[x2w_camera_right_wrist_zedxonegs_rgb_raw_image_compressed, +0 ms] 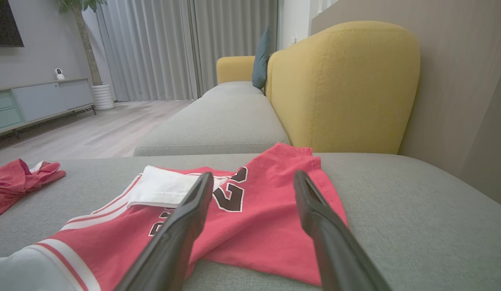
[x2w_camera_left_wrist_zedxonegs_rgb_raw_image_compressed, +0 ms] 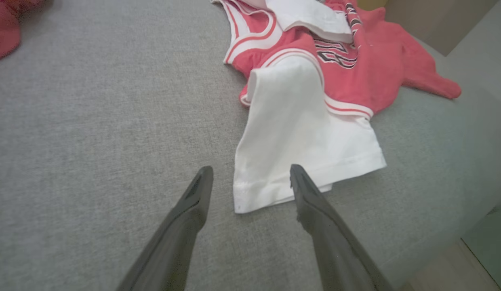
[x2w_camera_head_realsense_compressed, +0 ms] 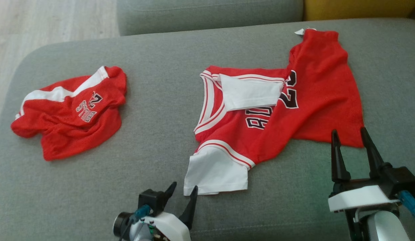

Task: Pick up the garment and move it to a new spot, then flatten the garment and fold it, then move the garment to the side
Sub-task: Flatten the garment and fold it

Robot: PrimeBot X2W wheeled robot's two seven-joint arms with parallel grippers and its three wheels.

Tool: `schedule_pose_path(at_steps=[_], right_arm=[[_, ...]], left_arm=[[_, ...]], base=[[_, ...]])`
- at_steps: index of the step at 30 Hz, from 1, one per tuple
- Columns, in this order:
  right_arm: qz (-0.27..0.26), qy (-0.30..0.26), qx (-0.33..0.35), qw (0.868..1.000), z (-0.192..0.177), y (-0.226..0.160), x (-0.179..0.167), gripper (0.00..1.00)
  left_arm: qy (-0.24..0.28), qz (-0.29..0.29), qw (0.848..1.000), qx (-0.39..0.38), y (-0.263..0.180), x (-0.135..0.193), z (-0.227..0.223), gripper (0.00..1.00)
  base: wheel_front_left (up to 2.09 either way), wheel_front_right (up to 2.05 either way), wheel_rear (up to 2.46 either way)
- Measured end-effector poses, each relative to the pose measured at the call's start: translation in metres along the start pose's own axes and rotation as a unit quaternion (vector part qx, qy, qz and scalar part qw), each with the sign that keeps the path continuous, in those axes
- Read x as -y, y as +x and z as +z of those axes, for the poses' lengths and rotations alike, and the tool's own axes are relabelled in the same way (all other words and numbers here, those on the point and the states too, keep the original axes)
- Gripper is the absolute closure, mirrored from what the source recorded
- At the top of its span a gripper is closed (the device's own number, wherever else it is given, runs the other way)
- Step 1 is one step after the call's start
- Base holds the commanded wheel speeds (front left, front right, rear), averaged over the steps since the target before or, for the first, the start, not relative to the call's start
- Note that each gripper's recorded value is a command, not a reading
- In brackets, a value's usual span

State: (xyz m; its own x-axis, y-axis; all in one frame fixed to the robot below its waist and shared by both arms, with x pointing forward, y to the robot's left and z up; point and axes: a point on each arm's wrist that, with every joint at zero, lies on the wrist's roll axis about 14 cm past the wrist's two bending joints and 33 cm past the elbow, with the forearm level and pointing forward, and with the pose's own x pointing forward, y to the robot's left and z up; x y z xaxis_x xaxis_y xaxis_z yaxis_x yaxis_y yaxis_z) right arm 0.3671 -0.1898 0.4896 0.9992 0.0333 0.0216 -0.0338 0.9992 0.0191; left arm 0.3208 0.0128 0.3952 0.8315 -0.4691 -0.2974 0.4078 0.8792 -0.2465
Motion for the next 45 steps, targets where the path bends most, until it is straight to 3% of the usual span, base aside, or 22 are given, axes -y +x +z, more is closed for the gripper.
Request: schedule_pose_path(at_steps=[16, 18, 25, 31, 34, 45], right_arm=[[-0.028, -0.004, -0.009, 1.0, -0.005, 0.0, 0.019, 0.0], [-0.033, -0.004, -0.011, 0.999, -0.007, 0.0, 0.022, 0.0], [-0.062, -0.001, -0.039, 0.997, -0.019, 0.005, 0.041, 0.0], [-0.078, 0.017, -0.084, 0.993, -0.041, 0.009, 0.049, 0.0], [-0.089, 0.029, -0.099, 0.991, -0.048, 0.01, 0.055, 0.0], [-0.148, 0.112, -0.192, 0.964, -0.104, 0.013, 0.074, 0.0]], left_arm=[[-0.001, -0.024, 0.998, -0.063, 0.026, 0.003, -0.023, 0.0], [0.0, -0.026, 0.998, -0.066, 0.027, 0.004, -0.024, 1.0], [-0.015, 0.005, 0.999, -0.032, 0.03, -0.01, -0.004, 1.0], [-0.023, 0.038, 0.993, 0.112, 0.03, -0.028, 0.085, 1.0], [-0.023, 0.048, 0.989, 0.141, 0.023, -0.034, 0.1, 1.0], [-0.024, 0.061, 0.985, 0.161, 0.005, -0.048, 0.103, 1.0]], base=[[0.0, 0.0, 0.0], [0.0, 0.0, 0.0], [0.0, 0.0, 0.0], [0.0, 0.0, 0.0], [0.0, 0.0, 0.0], [0.0, 0.0, 0.0]])
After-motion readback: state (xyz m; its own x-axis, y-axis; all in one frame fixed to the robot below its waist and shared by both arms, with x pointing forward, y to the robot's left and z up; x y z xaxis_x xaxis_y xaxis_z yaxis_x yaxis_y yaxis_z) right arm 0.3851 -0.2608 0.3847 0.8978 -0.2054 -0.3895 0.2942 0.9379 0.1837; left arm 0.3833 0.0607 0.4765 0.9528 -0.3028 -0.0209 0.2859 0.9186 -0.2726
